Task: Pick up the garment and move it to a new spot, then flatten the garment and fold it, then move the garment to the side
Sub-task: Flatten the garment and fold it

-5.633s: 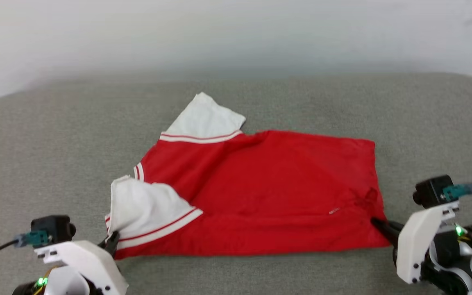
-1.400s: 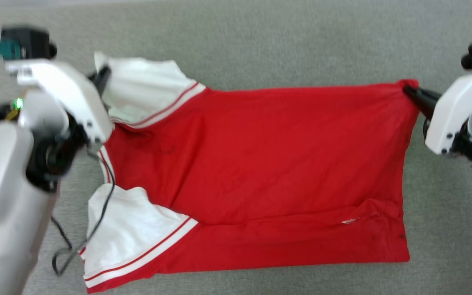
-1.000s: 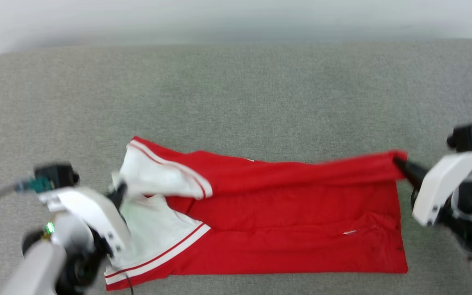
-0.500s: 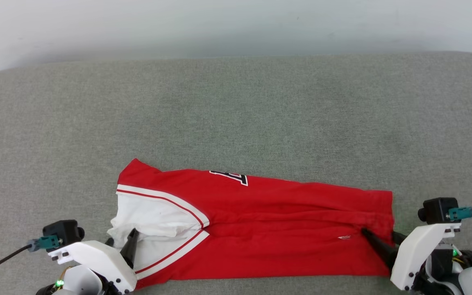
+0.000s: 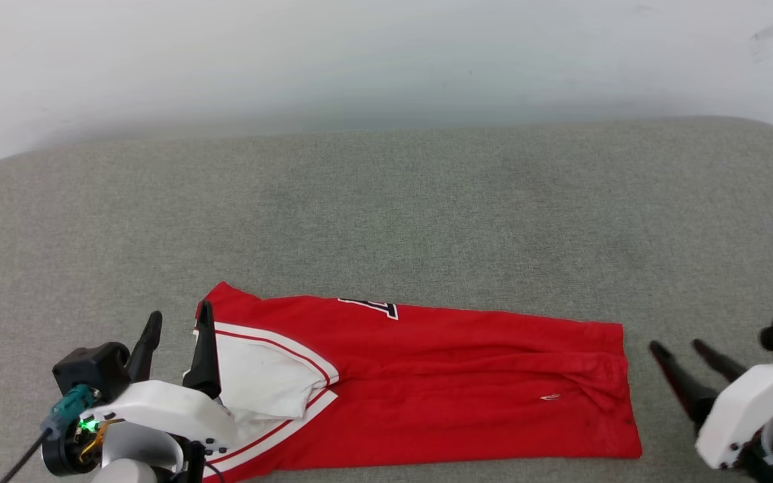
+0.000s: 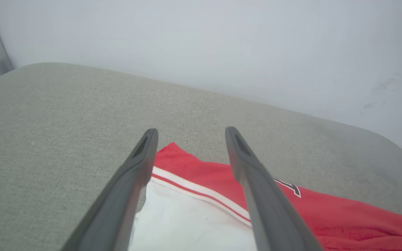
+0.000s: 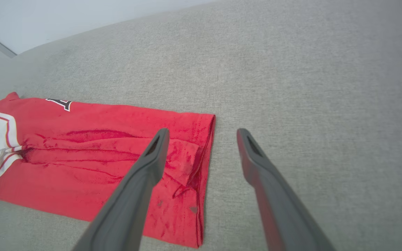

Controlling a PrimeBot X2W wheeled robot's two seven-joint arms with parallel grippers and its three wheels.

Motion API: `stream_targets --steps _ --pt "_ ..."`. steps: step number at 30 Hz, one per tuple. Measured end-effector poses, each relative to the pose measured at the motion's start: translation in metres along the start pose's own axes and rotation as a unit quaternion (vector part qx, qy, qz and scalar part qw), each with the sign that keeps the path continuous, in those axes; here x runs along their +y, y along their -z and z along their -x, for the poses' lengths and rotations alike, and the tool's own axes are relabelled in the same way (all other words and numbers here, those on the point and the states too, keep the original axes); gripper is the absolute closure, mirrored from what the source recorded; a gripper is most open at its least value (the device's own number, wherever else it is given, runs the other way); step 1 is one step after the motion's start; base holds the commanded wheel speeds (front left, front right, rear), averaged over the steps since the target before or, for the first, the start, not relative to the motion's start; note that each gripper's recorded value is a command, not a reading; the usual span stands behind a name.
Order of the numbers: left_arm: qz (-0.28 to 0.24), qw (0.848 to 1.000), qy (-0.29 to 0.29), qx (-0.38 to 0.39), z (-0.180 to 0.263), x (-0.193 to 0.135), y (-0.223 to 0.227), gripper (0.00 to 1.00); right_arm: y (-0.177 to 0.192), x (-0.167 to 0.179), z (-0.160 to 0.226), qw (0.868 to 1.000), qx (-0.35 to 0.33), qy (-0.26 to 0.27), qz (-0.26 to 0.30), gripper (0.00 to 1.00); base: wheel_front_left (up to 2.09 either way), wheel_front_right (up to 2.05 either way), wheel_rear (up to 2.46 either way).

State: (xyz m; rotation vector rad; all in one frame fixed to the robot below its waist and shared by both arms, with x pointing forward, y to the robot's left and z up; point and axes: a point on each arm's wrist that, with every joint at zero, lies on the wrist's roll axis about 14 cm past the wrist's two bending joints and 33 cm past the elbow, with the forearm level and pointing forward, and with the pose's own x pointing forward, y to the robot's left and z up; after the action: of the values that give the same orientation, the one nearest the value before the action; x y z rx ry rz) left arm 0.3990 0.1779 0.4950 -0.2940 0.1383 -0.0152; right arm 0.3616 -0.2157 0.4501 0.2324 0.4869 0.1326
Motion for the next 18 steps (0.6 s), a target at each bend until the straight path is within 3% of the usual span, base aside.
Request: stream_targets --steps 6,9,18 --pt "-0.043 0.995 0.016 -0.091 0.008 -0.018 -0.036 0.0 -0.027 -0.032 0.014 0.999 -0.007 0.047 0.006 0.0 0.0 0.0 0.0" --pt "-0.064 0.989 0.022 -0.129 0.019 -0.025 -0.052 0.0 -0.023 -0.048 0.016 0.997 0.031 0.072 0.003 0.0 0.0 0.0 0.0" --pt "-0.071 0.988 0.021 -0.137 0.029 -0.028 -0.053 0.0 0.033 -0.018 -0.016 0.989 0.144 0.034 -0.027 0.0 0.0 0.0 0.0"
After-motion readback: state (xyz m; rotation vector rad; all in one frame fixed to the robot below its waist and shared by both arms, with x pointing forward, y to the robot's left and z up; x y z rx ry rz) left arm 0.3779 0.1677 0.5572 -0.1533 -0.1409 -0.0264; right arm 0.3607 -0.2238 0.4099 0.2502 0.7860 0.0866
